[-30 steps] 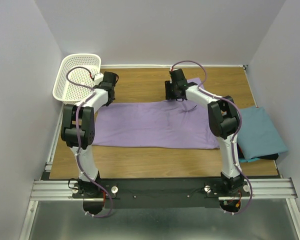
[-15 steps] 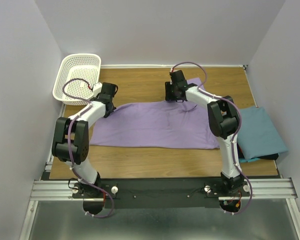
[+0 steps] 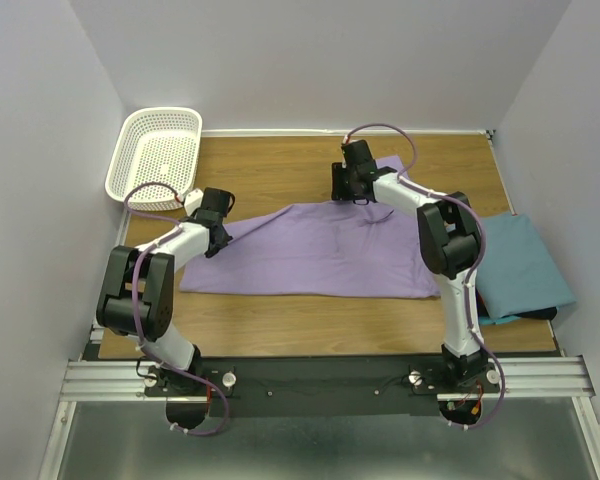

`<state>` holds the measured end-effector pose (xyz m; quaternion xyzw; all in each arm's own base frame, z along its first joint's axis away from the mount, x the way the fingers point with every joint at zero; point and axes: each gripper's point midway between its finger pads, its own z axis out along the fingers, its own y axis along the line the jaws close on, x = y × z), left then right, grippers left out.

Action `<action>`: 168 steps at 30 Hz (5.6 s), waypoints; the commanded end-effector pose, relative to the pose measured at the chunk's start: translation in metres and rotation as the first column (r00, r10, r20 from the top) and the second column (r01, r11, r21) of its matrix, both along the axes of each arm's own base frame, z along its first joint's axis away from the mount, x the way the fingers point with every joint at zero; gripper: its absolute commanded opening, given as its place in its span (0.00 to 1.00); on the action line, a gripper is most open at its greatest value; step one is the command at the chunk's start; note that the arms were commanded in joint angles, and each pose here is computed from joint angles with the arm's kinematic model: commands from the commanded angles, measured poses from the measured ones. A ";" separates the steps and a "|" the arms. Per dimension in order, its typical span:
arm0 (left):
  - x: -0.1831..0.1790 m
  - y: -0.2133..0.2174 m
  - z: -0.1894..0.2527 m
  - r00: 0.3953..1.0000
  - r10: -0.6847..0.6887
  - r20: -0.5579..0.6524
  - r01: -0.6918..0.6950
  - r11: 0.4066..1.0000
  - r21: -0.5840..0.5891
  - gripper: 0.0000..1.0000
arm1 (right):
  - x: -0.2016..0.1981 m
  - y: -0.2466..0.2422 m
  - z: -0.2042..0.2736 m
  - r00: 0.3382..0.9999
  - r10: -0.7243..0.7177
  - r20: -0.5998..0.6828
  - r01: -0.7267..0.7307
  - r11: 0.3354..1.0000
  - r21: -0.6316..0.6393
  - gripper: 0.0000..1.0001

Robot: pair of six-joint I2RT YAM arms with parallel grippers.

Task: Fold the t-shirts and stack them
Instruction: Fold the tshirt

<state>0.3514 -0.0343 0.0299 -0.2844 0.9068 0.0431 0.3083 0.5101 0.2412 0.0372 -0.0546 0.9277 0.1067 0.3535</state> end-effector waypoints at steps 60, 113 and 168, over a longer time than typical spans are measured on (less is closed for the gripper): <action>-0.026 0.010 0.073 0.973 0.118 0.200 -0.106 0.992 -0.068 0.47 | 0.009 -0.018 0.033 0.997 -0.054 0.057 0.050 0.996 0.069 0.55; 0.023 0.033 0.036 0.984 0.155 0.086 -0.151 0.987 -0.055 0.42 | 0.006 -0.014 0.034 0.998 -0.040 0.052 0.035 0.995 0.091 0.55; 0.038 -0.024 0.087 0.954 -0.124 0.273 0.178 0.967 -0.182 0.00 | 0.006 -0.015 0.038 0.998 -0.044 0.055 0.038 0.994 0.100 0.54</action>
